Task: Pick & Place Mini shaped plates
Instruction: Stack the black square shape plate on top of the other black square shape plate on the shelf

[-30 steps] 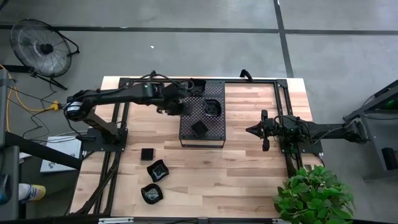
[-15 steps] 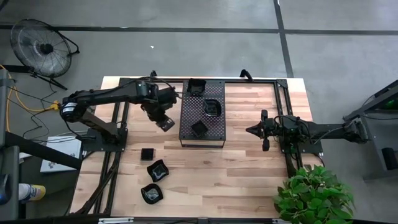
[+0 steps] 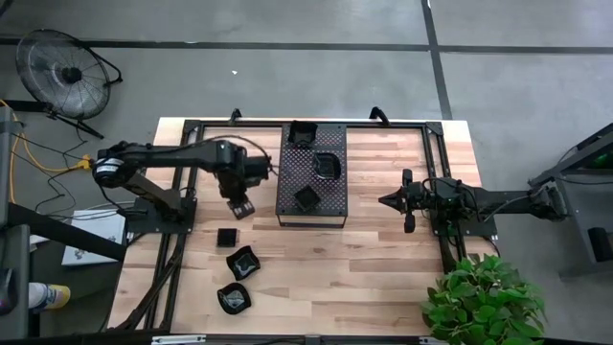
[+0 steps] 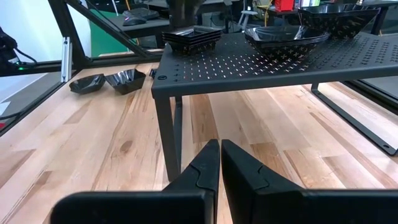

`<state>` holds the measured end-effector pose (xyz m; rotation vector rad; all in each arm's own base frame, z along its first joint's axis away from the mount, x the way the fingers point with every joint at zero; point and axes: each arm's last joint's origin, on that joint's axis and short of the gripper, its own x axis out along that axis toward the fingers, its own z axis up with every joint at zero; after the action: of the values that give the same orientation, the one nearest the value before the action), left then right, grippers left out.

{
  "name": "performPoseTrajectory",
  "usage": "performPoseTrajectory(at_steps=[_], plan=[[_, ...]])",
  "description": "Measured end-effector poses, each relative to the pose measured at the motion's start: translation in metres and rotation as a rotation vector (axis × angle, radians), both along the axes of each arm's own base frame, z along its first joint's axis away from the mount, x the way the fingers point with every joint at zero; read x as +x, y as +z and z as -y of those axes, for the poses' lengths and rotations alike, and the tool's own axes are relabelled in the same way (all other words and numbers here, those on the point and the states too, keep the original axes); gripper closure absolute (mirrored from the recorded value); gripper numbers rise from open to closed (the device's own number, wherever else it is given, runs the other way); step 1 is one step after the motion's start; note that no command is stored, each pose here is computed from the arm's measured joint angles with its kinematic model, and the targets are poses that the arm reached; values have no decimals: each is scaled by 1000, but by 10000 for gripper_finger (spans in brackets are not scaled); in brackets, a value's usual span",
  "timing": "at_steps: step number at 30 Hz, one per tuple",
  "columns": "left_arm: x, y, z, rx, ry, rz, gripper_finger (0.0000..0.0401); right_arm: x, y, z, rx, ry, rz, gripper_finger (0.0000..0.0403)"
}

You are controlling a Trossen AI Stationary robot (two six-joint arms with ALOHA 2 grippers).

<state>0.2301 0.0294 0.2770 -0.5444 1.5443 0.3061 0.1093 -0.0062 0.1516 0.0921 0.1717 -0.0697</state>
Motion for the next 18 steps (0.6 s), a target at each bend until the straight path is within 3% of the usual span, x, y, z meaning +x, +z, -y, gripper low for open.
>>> performPoseTrajectory(at_steps=[8,15,18], plan=[[-4,-16,21,-2,-10,-73,293,0,0,0,0,0,0,391],[-5,-29,43,15,-118,-70,293,0,0,0,0,0,0,391],[-4,-33,51,72,-185,-44,293,0,0,0,0,0,0,391]])
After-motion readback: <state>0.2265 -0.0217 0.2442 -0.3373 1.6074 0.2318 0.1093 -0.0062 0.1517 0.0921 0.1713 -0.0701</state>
